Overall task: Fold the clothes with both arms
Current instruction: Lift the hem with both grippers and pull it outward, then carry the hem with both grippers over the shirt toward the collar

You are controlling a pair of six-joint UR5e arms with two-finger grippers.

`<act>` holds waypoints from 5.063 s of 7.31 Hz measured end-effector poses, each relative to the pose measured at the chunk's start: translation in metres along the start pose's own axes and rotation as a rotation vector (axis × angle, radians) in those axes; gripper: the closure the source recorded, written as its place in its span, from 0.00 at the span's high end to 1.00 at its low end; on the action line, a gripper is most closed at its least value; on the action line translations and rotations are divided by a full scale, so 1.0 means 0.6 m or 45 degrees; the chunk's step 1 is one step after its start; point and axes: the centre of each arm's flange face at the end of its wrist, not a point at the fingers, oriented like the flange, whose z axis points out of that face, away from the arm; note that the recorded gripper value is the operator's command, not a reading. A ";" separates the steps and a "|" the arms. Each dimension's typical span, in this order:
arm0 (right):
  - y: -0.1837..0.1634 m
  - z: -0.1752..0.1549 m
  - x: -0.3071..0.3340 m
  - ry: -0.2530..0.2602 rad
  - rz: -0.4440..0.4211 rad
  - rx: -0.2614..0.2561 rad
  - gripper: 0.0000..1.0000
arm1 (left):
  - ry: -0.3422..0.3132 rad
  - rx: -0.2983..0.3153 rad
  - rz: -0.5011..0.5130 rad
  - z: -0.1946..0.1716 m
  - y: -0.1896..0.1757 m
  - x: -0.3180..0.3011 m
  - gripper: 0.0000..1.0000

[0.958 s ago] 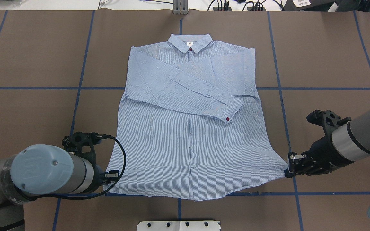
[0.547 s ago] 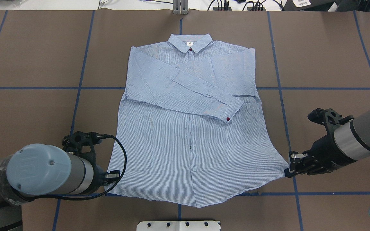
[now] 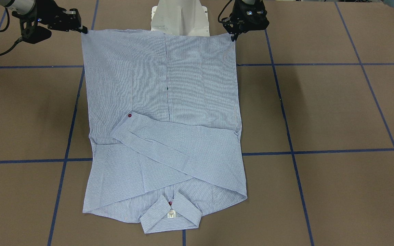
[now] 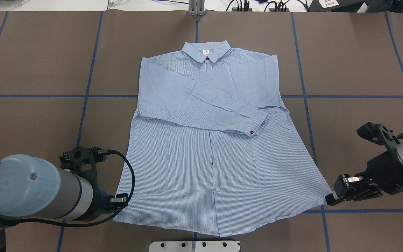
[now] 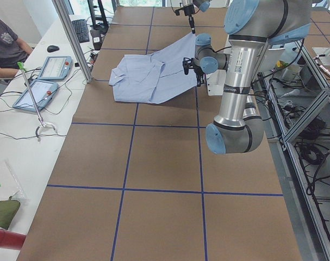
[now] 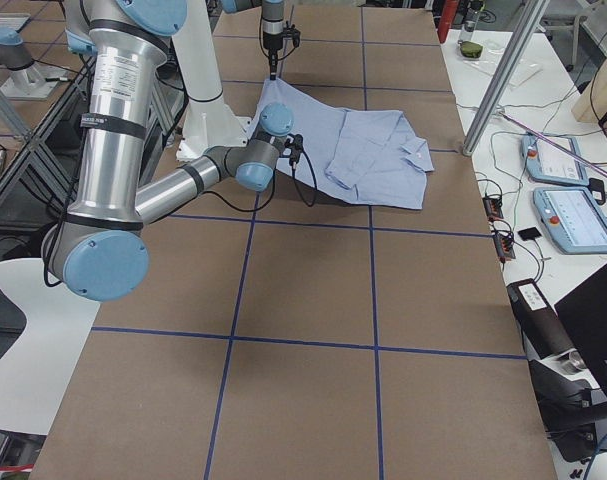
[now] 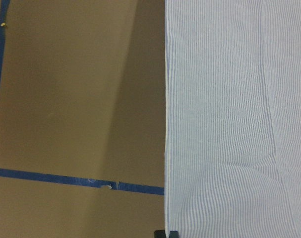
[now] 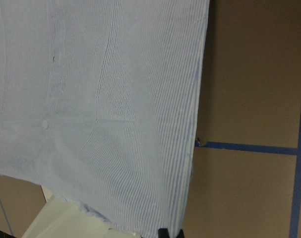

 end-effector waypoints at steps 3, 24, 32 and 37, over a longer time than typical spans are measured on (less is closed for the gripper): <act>0.016 -0.019 0.015 -0.044 -0.027 -0.049 0.00 | -0.008 -0.063 -0.002 -0.034 0.019 -0.005 0.00; -0.304 -0.097 -0.035 -0.160 0.016 0.174 0.00 | 0.052 0.146 0.010 -0.082 -0.215 0.033 0.00; -0.511 -0.099 -0.032 -0.105 0.149 0.303 0.00 | 0.197 0.323 -0.057 -0.018 -0.477 0.056 0.00; -0.590 -0.093 -0.004 -0.045 0.240 0.398 0.00 | 0.255 0.381 -0.050 0.042 -0.577 0.045 0.00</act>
